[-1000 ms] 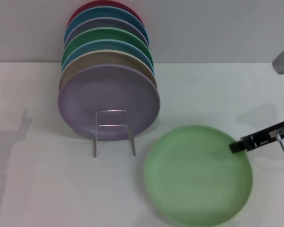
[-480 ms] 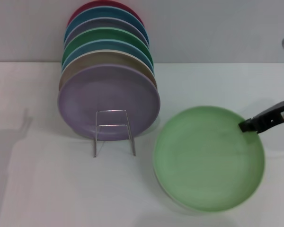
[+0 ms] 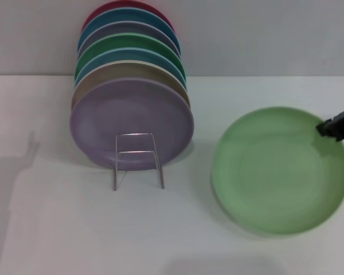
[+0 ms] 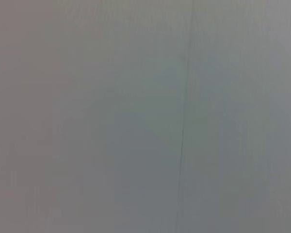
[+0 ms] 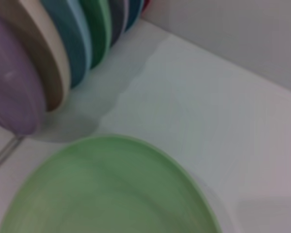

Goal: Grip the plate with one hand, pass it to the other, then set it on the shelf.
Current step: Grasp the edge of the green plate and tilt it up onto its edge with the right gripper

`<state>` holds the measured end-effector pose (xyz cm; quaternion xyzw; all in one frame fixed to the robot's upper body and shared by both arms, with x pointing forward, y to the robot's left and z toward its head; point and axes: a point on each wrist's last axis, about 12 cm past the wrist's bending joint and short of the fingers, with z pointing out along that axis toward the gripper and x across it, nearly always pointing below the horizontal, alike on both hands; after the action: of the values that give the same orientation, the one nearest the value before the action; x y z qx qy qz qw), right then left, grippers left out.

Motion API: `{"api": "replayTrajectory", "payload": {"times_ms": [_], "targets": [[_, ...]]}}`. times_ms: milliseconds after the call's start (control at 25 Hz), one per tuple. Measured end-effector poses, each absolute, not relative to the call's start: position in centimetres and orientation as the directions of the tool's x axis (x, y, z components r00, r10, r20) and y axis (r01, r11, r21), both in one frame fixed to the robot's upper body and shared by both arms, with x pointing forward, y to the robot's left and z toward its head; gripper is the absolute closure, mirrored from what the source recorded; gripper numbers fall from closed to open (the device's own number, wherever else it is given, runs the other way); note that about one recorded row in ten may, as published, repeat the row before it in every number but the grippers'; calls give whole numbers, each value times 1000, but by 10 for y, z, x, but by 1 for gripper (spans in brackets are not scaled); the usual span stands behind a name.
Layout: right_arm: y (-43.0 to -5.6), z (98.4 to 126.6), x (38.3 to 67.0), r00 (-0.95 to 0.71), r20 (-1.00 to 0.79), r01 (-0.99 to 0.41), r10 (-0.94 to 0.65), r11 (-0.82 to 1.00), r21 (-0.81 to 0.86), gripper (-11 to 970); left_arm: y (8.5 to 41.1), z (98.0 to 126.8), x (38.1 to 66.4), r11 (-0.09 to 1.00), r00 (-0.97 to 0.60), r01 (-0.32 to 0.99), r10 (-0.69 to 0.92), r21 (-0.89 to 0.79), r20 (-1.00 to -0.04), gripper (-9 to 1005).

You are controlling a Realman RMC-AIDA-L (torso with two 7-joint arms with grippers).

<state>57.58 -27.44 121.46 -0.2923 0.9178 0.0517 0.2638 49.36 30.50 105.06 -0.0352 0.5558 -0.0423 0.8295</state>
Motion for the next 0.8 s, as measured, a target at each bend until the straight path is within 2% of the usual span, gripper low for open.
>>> {"api": "replayTrajectory", "payload": {"times_ms": [320, 800], "targets": [[-262, 1231, 577, -622, -517, -554, -588, 797, -241, 932, 305, 1051, 494, 994, 378, 32, -109, -105, -919, 151], [-251, 1237, 576, -472, -606, -461, -640, 765, -450, 931, 306, 1051, 494, 994, 379, 31, -108, -104, -919, 152]]}}
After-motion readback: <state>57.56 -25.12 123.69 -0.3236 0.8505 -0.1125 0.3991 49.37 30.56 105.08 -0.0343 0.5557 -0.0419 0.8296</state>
